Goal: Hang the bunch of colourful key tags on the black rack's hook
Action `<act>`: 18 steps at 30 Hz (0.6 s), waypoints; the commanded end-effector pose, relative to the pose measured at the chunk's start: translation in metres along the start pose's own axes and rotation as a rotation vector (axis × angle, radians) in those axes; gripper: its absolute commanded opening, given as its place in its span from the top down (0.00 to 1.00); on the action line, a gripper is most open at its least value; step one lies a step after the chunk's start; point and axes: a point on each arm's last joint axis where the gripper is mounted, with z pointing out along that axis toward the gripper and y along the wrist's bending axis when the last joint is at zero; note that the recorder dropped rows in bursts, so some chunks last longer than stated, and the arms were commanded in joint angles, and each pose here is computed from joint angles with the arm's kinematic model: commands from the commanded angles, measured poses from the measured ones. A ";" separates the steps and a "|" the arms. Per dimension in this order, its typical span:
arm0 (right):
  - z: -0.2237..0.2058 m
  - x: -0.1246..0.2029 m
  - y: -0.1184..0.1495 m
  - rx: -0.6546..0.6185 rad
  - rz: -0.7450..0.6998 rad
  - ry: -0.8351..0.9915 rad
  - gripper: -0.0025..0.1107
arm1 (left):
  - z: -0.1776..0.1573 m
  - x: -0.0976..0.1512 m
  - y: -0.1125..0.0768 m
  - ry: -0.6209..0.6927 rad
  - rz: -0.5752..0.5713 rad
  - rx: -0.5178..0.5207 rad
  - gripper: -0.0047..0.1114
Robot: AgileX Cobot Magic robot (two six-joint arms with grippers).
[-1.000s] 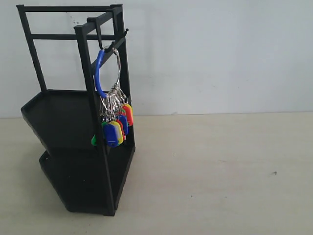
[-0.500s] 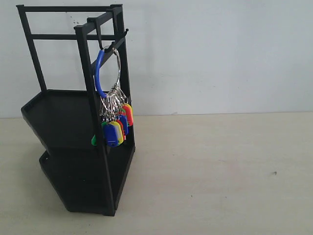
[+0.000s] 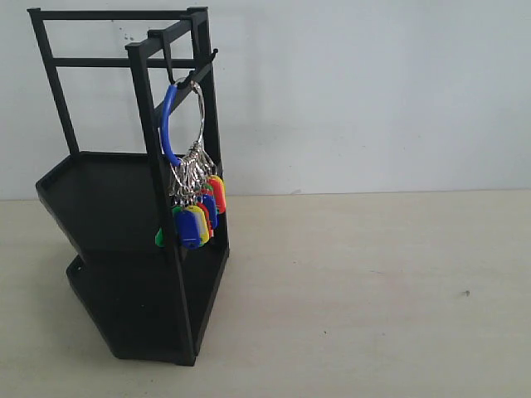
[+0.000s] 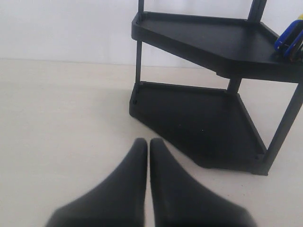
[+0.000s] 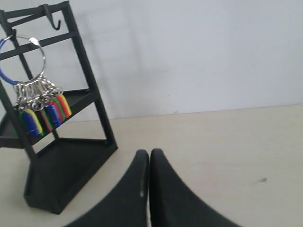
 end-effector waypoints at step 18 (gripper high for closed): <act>0.007 0.034 -0.020 0.118 -0.076 0.028 0.98 | 0.000 0.000 0.000 -0.003 0.008 -0.003 0.92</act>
